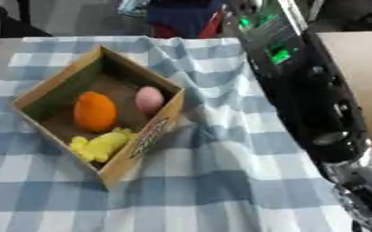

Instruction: Pick up objects on the table and place them in the box.

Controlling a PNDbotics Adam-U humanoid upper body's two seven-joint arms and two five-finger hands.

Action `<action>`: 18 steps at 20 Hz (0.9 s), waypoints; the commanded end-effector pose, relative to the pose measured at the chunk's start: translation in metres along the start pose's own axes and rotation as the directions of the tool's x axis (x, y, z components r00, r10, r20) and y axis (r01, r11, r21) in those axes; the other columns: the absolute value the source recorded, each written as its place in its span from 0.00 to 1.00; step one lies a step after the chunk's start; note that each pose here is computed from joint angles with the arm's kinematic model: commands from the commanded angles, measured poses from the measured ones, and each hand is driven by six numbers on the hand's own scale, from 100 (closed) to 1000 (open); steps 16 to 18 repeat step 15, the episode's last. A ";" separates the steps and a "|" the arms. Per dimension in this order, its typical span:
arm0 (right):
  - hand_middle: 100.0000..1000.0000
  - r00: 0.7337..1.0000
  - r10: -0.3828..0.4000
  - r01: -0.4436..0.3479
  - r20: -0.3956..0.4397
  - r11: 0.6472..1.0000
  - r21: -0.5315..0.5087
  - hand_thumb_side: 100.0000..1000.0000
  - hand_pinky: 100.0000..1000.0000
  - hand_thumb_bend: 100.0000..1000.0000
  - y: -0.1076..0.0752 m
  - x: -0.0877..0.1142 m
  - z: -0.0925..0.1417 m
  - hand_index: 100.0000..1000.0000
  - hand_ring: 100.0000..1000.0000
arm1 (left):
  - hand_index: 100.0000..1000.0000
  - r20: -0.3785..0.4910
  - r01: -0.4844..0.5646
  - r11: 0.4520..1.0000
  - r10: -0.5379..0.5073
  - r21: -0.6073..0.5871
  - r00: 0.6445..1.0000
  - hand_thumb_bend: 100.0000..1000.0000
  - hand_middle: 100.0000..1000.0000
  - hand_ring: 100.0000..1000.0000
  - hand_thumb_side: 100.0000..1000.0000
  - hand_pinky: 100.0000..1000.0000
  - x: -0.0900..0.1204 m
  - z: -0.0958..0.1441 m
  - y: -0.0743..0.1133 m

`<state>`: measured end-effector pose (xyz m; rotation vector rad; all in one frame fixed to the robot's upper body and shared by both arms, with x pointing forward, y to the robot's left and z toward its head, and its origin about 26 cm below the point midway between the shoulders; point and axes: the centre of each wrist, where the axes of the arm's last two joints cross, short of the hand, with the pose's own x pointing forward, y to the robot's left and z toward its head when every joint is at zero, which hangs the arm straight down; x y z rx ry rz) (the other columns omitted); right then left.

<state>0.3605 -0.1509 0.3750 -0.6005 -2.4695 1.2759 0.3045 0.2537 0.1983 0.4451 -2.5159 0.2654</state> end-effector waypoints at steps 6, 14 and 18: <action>0.70 0.955 -0.284 0.296 0.086 0.899 -0.322 1.00 0.49 0.00 -0.065 0.024 0.080 0.84 0.74 | 0.78 0.039 0.043 0.998 -0.045 0.047 0.998 0.00 0.60 0.72 0.62 0.22 0.004 -0.007 0.012; 0.70 0.814 -0.533 0.576 0.232 0.689 -0.440 1.00 0.56 0.00 -0.035 -0.013 0.148 0.83 0.75 | 0.78 0.022 0.075 0.993 -0.077 0.094 0.997 0.00 0.60 0.72 0.63 0.22 0.001 -0.003 0.019; 0.71 0.795 -0.555 0.602 0.245 0.670 -0.435 1.00 0.56 0.00 -0.028 -0.016 0.157 0.83 0.74 | 0.78 0.019 0.079 0.992 -0.082 0.101 0.996 0.00 0.60 0.72 0.63 0.22 0.000 -0.002 0.020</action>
